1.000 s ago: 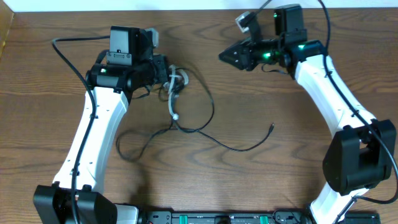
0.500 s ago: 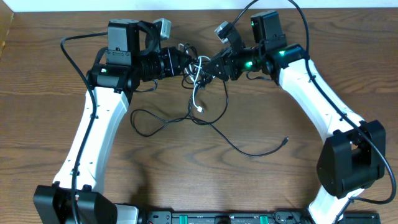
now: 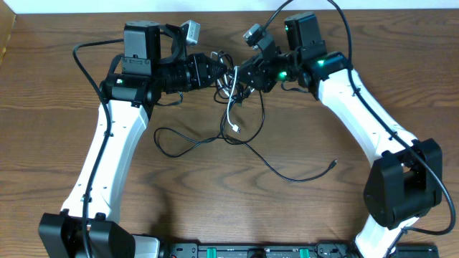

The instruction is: Untangle cables

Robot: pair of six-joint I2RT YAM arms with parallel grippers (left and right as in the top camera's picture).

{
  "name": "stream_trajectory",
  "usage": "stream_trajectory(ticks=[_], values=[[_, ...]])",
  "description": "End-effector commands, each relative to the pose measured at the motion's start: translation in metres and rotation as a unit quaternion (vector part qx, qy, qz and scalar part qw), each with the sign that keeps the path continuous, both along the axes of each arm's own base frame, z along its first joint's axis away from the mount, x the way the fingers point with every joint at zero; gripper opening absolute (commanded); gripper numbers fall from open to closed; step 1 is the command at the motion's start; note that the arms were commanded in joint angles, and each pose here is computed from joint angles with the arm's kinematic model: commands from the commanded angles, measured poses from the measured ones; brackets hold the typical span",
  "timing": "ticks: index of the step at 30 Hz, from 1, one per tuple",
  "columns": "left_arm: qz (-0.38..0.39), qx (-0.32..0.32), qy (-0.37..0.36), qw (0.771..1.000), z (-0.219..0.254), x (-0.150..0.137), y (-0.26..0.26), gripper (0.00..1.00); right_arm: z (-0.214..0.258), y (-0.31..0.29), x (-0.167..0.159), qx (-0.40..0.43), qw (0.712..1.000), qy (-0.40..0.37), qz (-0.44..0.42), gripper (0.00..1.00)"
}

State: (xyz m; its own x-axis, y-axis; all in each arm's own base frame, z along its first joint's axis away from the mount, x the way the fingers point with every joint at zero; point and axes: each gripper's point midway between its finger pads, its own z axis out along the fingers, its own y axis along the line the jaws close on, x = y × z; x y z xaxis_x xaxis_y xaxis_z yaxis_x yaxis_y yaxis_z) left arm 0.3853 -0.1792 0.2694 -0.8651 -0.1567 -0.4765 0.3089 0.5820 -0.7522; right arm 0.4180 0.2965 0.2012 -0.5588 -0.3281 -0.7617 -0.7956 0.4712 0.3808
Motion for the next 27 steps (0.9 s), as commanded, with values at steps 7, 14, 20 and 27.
stream_trajectory(ticks=[7,14,20,27], values=[[-0.015,-0.021,-0.020,0.999,0.020,-0.001,-0.004,0.07,-0.015,0.020,-0.009,-0.019,1.000,-0.001,0.019,0.01],[0.065,0.047,-0.026,0.996,0.003,0.021,0.019,0.07,-0.021,-0.001,0.001,-0.043,0.998,0.023,-0.029,0.01],[0.275,0.266,0.016,0.924,-0.049,0.039,0.114,0.08,0.016,-0.034,0.009,-0.022,0.996,0.022,-0.081,0.01],[0.305,0.321,0.046,0.895,-0.063,0.028,0.138,0.08,0.031,-0.070,0.018,-0.006,0.993,0.034,-0.116,0.01]])
